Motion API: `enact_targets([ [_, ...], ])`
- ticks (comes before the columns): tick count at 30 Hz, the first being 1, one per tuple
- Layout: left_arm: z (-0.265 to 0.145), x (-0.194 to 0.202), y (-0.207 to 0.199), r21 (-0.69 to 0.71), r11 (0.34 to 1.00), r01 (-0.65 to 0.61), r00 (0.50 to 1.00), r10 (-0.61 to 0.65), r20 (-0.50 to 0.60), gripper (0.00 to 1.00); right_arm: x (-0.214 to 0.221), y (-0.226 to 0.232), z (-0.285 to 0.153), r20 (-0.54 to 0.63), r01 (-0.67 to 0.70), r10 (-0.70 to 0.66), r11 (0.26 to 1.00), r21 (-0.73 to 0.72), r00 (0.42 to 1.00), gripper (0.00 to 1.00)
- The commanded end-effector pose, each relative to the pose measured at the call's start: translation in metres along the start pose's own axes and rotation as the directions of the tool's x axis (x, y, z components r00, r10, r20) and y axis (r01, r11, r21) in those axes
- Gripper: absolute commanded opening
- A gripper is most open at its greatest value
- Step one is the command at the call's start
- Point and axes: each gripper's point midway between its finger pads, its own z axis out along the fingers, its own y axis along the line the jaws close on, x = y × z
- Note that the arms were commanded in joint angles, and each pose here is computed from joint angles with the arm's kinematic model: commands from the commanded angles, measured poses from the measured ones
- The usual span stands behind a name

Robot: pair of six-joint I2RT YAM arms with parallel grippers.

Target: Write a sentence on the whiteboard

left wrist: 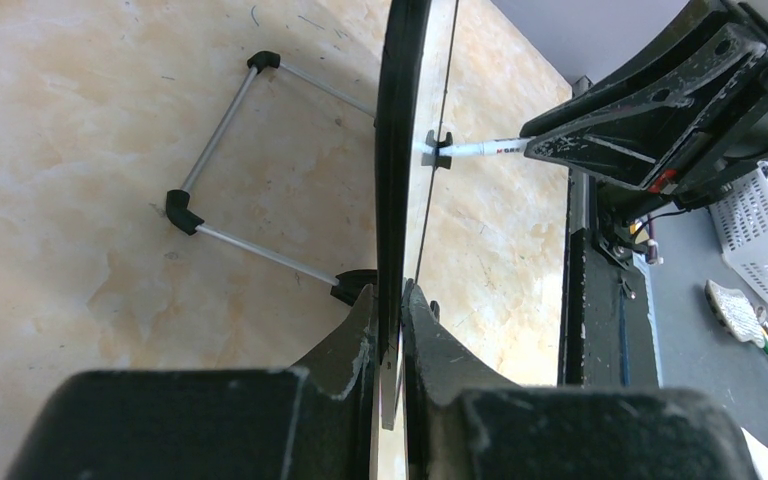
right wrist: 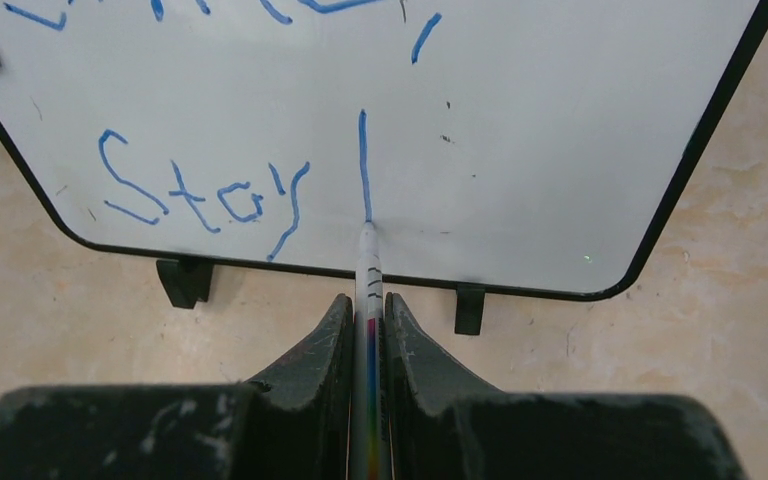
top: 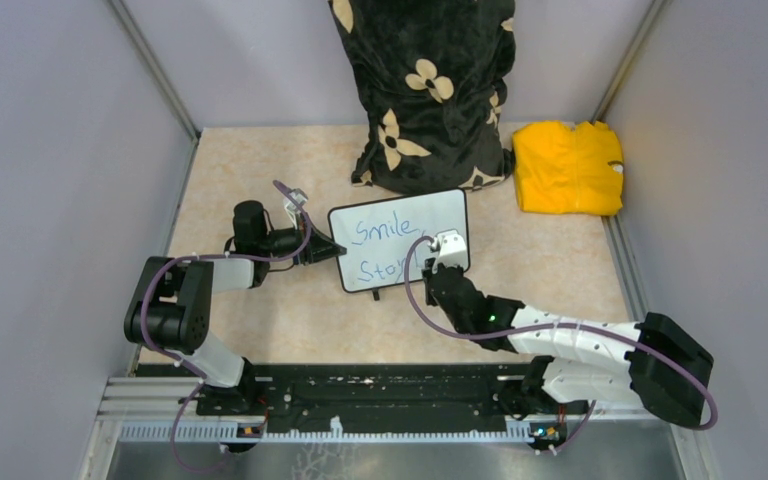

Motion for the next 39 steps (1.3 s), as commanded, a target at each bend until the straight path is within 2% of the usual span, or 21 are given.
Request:
enact_targets([
  [1,0.002,0.005,0.008,-0.041,0.999,-0.017,1.0,0.016,-0.011,0.0,0.008,-0.001,-0.001,-0.022,-0.025,0.025,1.0,-0.008,0.999,0.0],
  [11,0.002,0.006,0.009,-0.042,0.999,-0.015,1.0,0.015,-0.012,0.0,0.011,0.0,-0.005,-0.036,-0.03,0.03,0.999,-0.012,0.999,0.0],
  [23,0.002,0.007,0.009,-0.044,0.999,-0.01,1.0,0.009,-0.014,0.0,-0.052,-0.004,-0.02,0.129,-0.108,0.109,0.994,-0.012,0.986,0.0],
  [39,0.003,0.007,0.009,-0.042,0.999,-0.013,1.0,0.013,-0.014,0.0,-0.055,-0.001,-0.009,0.122,-0.091,0.088,0.996,0.023,0.989,0.0],
])
